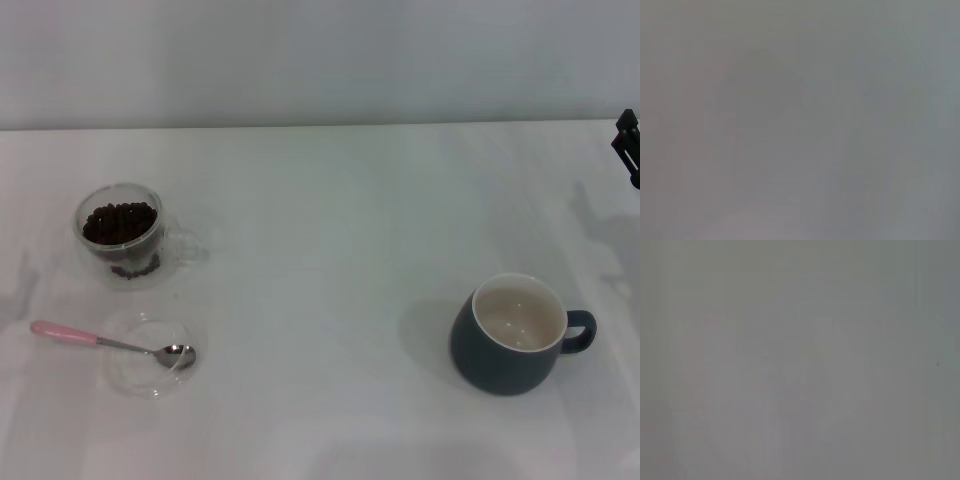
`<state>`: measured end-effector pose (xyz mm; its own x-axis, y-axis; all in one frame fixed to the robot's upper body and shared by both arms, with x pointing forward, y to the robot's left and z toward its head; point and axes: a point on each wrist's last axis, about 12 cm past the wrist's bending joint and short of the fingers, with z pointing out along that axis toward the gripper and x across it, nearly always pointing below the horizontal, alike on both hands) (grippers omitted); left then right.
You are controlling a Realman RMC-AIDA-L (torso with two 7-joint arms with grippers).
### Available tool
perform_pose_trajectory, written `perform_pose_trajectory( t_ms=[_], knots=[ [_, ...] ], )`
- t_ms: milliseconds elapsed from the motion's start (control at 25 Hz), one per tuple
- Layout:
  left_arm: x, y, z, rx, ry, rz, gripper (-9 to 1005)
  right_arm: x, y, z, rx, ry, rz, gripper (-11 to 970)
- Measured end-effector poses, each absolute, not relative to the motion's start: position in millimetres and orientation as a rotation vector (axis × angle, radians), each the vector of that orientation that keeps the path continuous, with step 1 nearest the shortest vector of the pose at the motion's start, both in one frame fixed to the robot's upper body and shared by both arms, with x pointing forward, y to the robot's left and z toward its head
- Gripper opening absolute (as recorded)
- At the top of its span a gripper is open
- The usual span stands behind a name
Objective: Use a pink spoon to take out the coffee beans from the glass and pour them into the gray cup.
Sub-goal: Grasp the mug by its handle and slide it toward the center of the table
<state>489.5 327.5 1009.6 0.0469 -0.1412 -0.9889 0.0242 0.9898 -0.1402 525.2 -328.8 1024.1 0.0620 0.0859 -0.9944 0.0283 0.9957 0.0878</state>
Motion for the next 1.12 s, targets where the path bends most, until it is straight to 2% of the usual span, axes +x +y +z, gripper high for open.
perform_pose_trajectory(
  t_ms=[760,920,1120],
  knots=[
    [490.4,329.2,1010.6,-0.093,1.517,-0.13,743,524.2,-327.7,1023.1,0.091,1.513,0.049,870],
    [490.2,329.1,1010.5,-0.093,1.518,-0.13,742,518.0,-325.3,1018.6,0.101,1.531,0.087,870],
    [490.0,329.1,1010.4,-0.094,1.518,-0.13,741,494.1,-329.8,1011.0,0.097,1.542,0.163,871]
  ],
)
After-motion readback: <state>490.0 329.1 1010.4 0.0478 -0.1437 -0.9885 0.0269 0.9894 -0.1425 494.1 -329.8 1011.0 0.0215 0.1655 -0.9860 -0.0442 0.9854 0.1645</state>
